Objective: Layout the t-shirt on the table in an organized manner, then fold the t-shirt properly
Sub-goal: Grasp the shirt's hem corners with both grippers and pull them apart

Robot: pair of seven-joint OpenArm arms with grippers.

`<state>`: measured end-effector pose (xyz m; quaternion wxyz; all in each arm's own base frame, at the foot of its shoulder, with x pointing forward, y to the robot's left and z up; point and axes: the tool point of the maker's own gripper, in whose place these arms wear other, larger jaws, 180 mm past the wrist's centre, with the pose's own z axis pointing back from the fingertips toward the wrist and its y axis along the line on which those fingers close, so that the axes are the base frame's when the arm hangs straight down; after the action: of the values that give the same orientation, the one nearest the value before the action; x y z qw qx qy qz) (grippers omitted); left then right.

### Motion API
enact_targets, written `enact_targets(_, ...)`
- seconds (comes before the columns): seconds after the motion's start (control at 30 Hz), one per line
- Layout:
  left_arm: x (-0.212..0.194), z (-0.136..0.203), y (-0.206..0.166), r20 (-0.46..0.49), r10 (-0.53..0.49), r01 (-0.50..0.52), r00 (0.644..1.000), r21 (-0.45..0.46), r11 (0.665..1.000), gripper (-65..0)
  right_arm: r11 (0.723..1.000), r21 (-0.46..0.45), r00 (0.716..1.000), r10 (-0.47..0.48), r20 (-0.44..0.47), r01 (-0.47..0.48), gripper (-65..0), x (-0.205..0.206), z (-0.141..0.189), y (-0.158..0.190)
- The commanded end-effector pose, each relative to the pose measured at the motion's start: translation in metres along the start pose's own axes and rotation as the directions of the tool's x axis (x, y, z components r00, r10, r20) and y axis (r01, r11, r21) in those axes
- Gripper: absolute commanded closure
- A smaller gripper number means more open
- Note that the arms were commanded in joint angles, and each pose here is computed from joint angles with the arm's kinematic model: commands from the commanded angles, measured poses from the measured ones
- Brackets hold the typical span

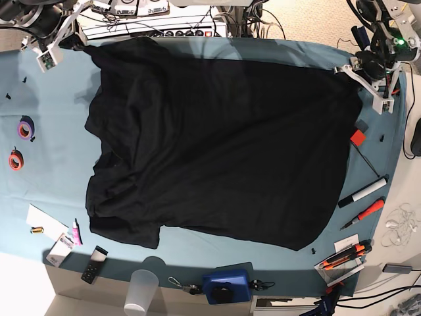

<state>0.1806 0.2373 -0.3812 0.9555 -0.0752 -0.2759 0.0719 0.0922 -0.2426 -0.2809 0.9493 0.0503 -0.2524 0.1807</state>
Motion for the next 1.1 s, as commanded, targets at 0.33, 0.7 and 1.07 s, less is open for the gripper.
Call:
enact_targets(0.33,0.029,0.012,0.004,0.076,-0.037,0.04,0.996,-0.03,0.999,0.0,0.993,-0.11,0.997,0.051,0.065,-0.044,0.0,0.027,0.0,-0.024)
enact_targets(0.7,0.071,0.017,-0.003,0.181,-0.011,0.026,0.983,-0.082,0.996,0.0,0.979,-0.205,0.975,0.053,0.216,-0.008,0.0,0.068,-0.004,-0.058)
enact_targets(1.07,0.125,0.004,-0.004,0.289,-0.017,0.039,0.957,-0.067,0.997,0.0,0.97,-0.153,0.917,-0.117,0.382,0.188,0.0,0.101,-0.029,-0.124)
